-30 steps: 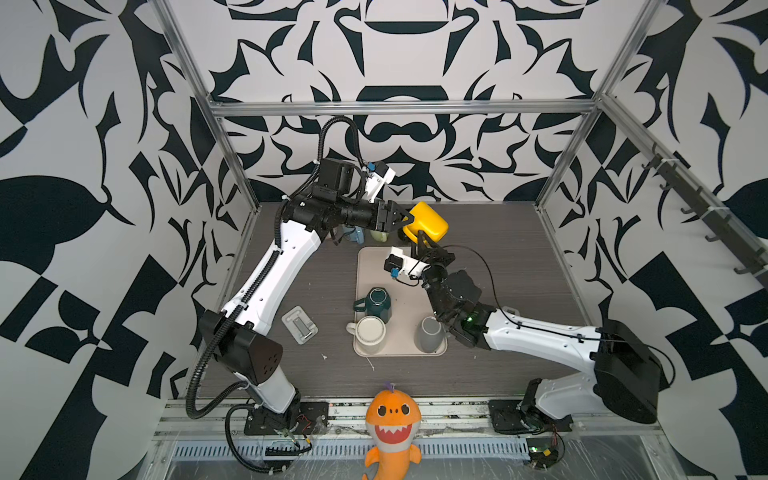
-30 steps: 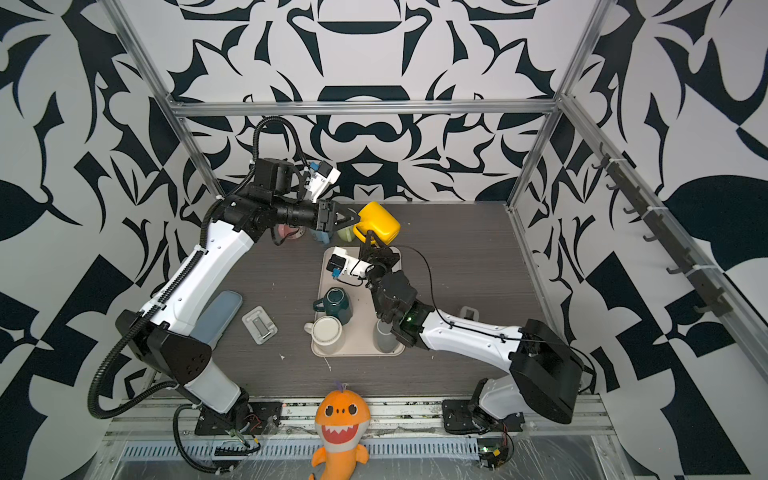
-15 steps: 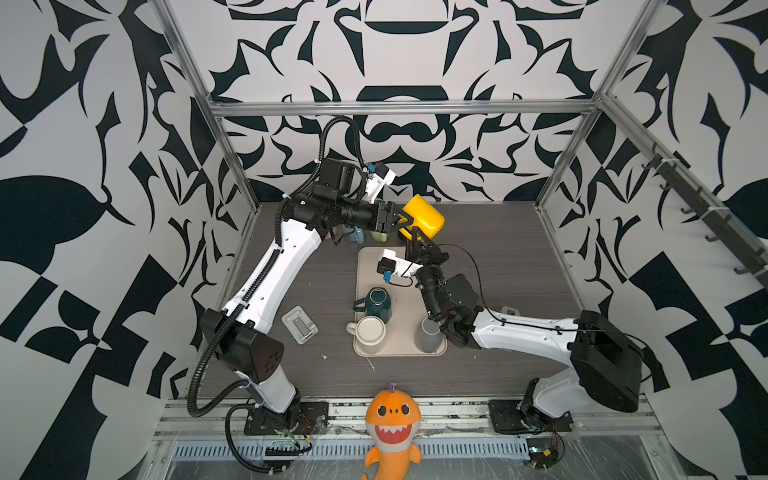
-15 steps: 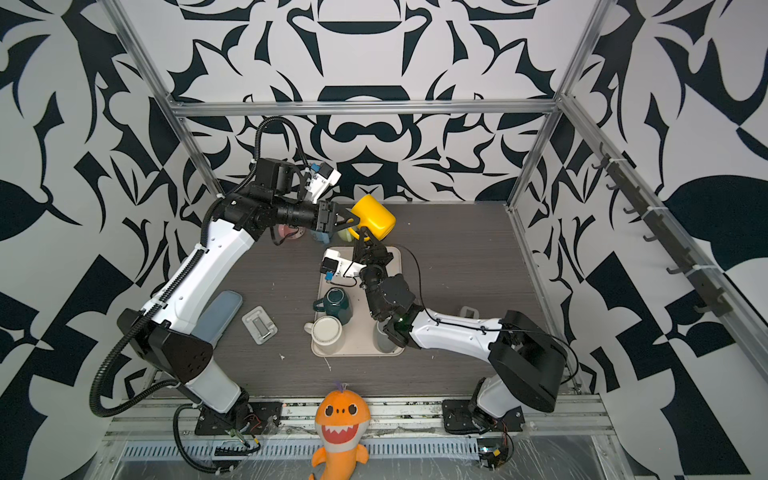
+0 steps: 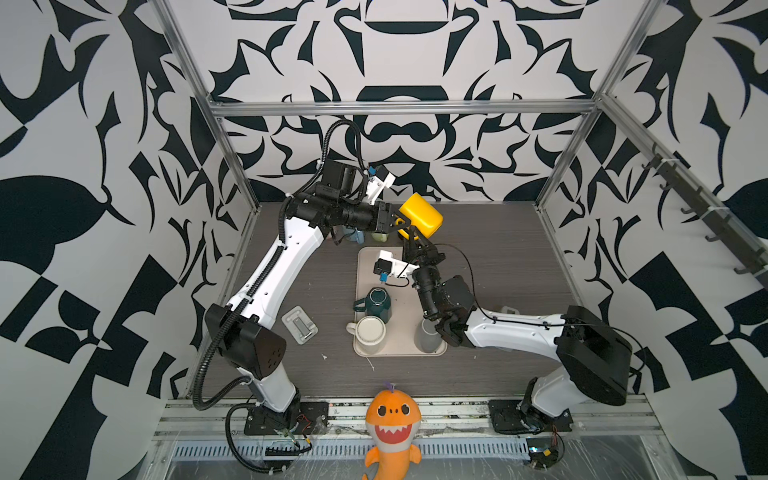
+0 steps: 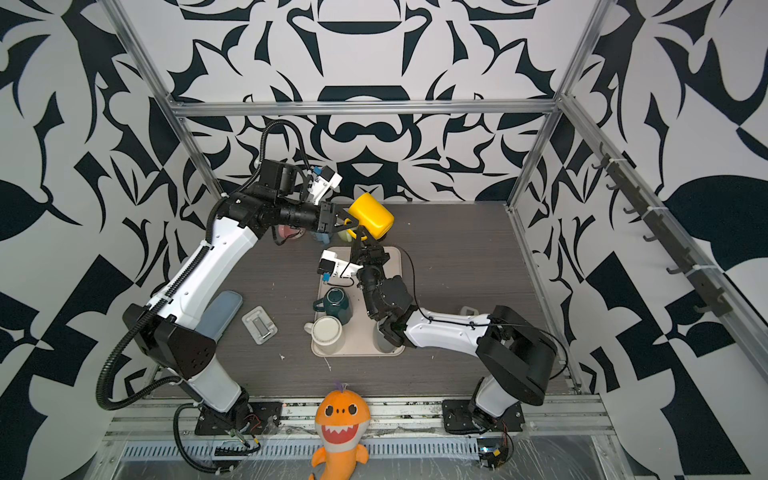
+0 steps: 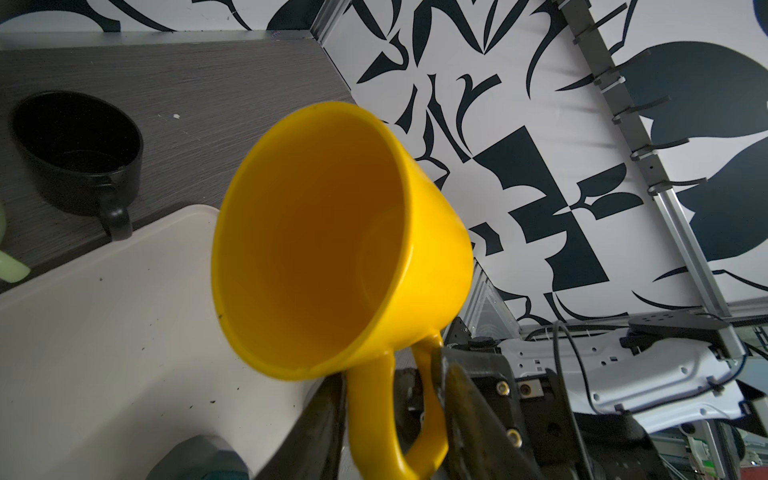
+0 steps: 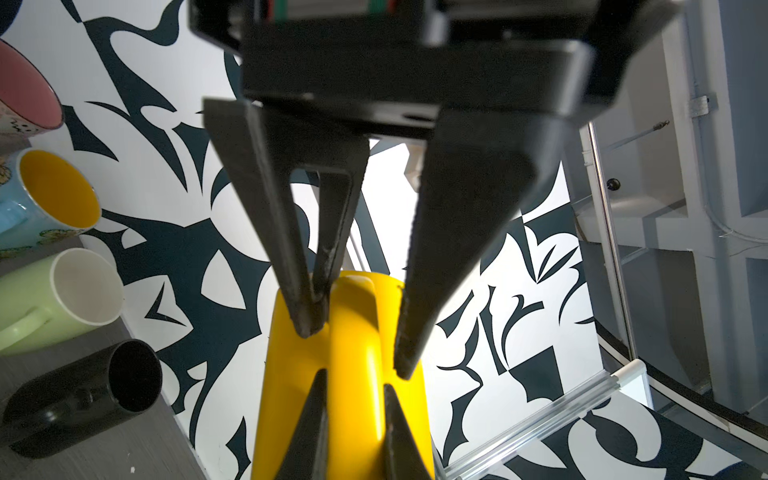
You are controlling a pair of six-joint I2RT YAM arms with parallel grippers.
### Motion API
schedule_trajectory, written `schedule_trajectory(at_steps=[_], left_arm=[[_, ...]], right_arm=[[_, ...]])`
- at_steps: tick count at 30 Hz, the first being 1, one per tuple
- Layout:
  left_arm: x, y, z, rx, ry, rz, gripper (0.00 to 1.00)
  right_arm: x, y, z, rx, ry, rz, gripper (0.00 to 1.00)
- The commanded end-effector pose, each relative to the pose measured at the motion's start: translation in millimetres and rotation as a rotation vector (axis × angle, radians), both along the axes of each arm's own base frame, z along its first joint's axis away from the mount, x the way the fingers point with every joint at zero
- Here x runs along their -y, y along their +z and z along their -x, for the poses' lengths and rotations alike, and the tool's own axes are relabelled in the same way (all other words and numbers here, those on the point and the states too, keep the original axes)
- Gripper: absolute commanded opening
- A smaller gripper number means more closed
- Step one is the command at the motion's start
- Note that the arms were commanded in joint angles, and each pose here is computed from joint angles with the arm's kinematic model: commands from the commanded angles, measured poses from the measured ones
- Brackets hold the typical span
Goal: Turn the mug right side up
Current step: 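Close the left gripper on the yellow mug's handle beside the right gripper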
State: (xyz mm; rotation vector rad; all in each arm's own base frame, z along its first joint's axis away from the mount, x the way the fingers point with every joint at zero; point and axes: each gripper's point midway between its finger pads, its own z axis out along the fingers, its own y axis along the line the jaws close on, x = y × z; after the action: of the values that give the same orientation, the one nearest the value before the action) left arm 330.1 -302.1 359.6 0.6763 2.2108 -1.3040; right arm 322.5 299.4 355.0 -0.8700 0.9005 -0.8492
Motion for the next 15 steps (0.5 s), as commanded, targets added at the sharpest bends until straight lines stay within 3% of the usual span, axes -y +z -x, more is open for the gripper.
schedule_trajectory(at_steps=[1, 9, 13, 15], left_arm=[[2.0, 2.6, -0.6, -0.011, -0.012, 0.014, 0.4], [3.9, -1.8, -0.8, -0.037, -0.016, 0.018, 0.2], [5.3, -5.5, -1.9, -0.061, -0.014, 0.019, 0.0], [5.6, -9.1, -1.8, -0.074, -0.014, 0.017, 0.0]], right_arm=[[7.5, 72.4, 26.1, 0.182, 0.076, -0.168, 0.0], [2.6, 69.9, 27.3, 0.187, 0.092, -0.15, 0.0], [1.3, 69.6, 27.5, 0.188, 0.095, -0.148, 0.0], [2.5, 71.8, 27.9, 0.189, 0.094, -0.156, 0.0]])
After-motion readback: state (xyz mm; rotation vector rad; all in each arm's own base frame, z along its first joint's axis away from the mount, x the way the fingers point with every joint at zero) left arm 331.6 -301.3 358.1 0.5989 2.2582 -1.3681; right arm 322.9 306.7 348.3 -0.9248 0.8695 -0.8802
